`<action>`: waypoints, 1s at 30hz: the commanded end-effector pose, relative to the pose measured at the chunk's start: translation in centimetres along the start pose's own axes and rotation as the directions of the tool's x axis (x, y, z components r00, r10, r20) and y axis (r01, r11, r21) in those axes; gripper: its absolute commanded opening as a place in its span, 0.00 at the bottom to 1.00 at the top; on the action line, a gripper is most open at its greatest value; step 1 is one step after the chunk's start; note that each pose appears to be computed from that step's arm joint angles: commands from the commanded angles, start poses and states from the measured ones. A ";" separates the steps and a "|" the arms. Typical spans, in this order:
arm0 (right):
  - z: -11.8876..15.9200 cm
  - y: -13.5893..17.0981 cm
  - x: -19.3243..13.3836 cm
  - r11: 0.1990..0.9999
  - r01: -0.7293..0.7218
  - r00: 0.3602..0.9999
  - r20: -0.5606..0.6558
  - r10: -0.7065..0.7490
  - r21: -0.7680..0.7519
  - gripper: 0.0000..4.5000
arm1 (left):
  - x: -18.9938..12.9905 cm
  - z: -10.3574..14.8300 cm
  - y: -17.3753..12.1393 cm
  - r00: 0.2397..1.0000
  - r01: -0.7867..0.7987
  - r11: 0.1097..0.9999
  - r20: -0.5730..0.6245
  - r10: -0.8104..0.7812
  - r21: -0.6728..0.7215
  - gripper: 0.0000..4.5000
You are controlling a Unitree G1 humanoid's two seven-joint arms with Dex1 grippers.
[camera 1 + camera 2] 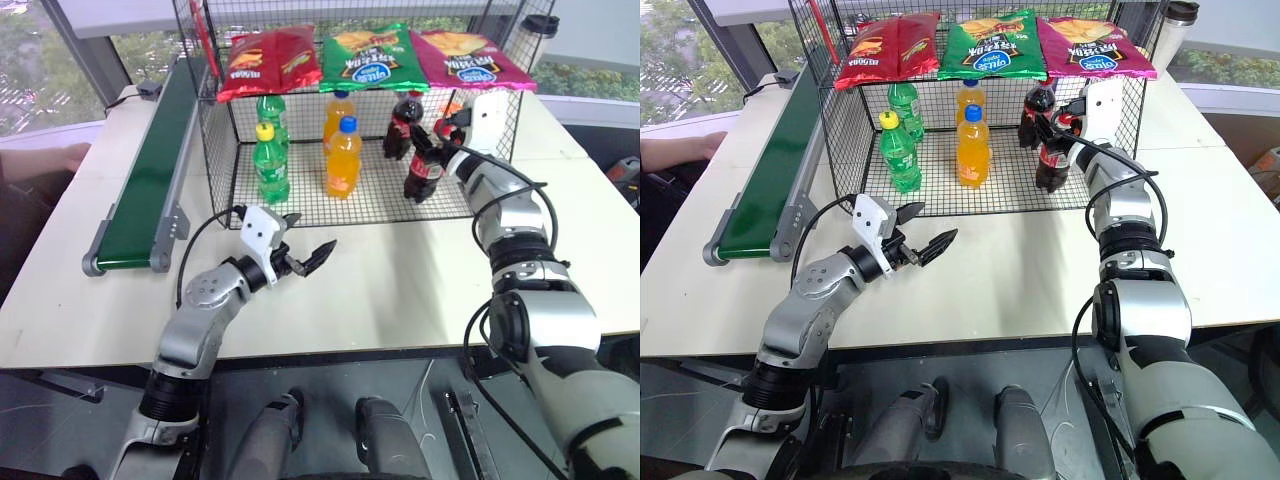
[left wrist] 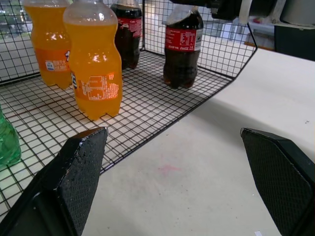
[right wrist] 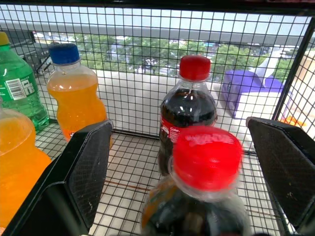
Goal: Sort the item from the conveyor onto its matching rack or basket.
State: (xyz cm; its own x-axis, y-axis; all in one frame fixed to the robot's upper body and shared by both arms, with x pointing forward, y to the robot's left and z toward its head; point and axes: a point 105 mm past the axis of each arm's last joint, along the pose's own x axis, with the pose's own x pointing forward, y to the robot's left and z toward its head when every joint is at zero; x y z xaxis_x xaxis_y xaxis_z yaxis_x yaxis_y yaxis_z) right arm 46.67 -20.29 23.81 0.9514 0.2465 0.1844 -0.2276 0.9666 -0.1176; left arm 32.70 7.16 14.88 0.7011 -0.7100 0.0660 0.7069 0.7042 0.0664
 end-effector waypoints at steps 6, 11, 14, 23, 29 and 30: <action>2.7 -2.1 -2.6 0.994 0.037 0.997 0.076 -0.029 -0.104 0.99 | 0.6 0.9 0.2 0.999 0.015 0.999 0.033 -0.016 0.033 1.00; 1.3 0.1 -5.8 0.992 -0.104 0.994 0.003 0.105 -0.075 0.99 | 0.0 0.5 1.1 1.000 -0.010 0.999 0.017 0.009 0.045 1.00; -0.2 1.7 -7.6 0.987 -0.160 0.986 -0.046 0.158 -0.035 0.99 | -0.5 0.1 1.7 0.999 -0.035 0.998 0.005 0.034 0.046 1.00; -5.1 9.5 -12.3 0.894 -0.392 0.890 -0.156 0.428 0.216 0.99 | -2.8 -1.3 2.5 0.993 -0.106 0.993 -0.049 0.108 0.056 1.00; -6.6 12.2 -13.2 0.855 -0.457 0.840 -0.196 0.506 0.246 0.99 | -3.5 -1.8 2.4 0.989 -0.126 0.990 -0.067 0.130 0.060 1.00; -6.8 12.5 -13.4 0.849 -0.474 0.830 -0.204 0.520 0.235 0.99 | -3.5 -1.9 2.4 0.989 -0.127 0.990 -0.067 0.131 0.059 1.00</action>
State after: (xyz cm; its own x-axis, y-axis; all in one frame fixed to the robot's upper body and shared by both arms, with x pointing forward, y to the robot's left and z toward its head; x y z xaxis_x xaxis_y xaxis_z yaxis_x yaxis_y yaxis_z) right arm 32.92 -12.71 12.42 0.7350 0.6652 -0.1313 -0.6600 0.7463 0.0863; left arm 32.26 11.21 11.66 0.7881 -0.6147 -0.0323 0.6150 0.7841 0.0834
